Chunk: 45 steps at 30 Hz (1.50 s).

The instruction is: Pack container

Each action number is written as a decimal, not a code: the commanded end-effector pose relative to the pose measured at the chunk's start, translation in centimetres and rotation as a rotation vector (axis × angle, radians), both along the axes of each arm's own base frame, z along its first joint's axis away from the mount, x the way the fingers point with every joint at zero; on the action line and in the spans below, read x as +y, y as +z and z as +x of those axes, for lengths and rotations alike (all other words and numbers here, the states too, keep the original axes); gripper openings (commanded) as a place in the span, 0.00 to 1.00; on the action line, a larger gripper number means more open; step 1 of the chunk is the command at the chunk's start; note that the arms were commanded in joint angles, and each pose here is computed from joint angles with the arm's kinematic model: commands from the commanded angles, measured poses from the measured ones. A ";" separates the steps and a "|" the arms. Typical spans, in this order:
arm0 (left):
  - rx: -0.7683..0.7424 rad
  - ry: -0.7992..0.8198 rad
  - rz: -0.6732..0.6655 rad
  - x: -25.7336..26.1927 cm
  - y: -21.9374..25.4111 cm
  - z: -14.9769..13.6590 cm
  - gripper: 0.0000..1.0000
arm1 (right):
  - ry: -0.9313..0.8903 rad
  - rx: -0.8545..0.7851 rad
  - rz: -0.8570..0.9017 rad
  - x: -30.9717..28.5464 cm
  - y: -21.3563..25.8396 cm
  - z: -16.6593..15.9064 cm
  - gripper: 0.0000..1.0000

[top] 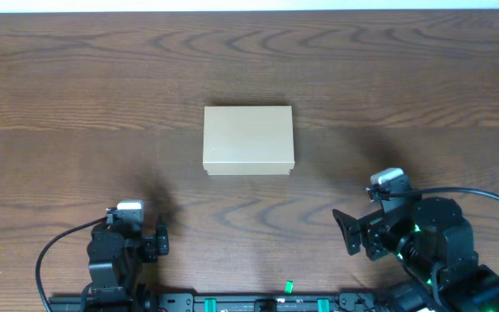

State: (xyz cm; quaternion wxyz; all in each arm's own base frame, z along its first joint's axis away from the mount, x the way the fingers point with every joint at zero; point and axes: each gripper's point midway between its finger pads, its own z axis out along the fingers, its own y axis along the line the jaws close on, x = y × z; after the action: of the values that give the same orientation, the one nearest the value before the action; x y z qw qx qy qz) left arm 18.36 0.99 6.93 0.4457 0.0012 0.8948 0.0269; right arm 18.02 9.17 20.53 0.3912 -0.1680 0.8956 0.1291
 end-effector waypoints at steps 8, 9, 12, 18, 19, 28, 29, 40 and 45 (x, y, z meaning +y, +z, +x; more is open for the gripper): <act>0.014 0.062 0.008 1.0 -0.8 -0.2 0.95 | -0.024 0.001 0.003 -0.3 -0.1 0.1 0.99; 0.014 0.062 0.008 1.0 -0.8 -0.2 0.95 | -0.024 0.001 0.003 -0.3 -0.1 0.1 0.99; 0.014 0.062 0.008 1.0 -0.8 -0.2 0.95 | -0.024 0.001 0.003 -0.3 -0.1 0.1 0.99; 0.014 0.062 0.008 1.0 -0.8 -0.2 0.95 | -0.023 -0.013 0.010 -0.3 0.2 0.1 0.99; 0.014 0.062 0.008 1.0 -0.8 -0.2 0.95 | -0.026 -0.024 0.009 -0.4 0.4 0.2 0.99; 0.014 0.062 0.008 1.0 -0.8 -0.2 0.95 | -0.194 -0.109 -0.086 -4.6 -3.7 0.7 0.99; 0.014 0.062 0.007 1.0 -0.8 -0.2 0.95 | -0.200 -0.119 -0.089 -4.8 -4.4 0.6 0.99; 0.014 0.062 0.008 1.0 -0.8 -0.2 0.95 | -0.266 -0.144 -0.093 -6.4 -9.5 0.7 0.99; 0.014 0.062 0.008 1.0 -0.8 -0.2 0.95 | -0.285 -0.146 -0.071 -6.6 -11.3 1.1 0.99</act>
State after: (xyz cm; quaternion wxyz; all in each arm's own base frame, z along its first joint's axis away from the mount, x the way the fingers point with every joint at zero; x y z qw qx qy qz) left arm 18.34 1.68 6.95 0.4456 -0.0147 0.8942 0.0413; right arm 19.03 2.46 9.90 0.4610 -0.0573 0.8852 0.0241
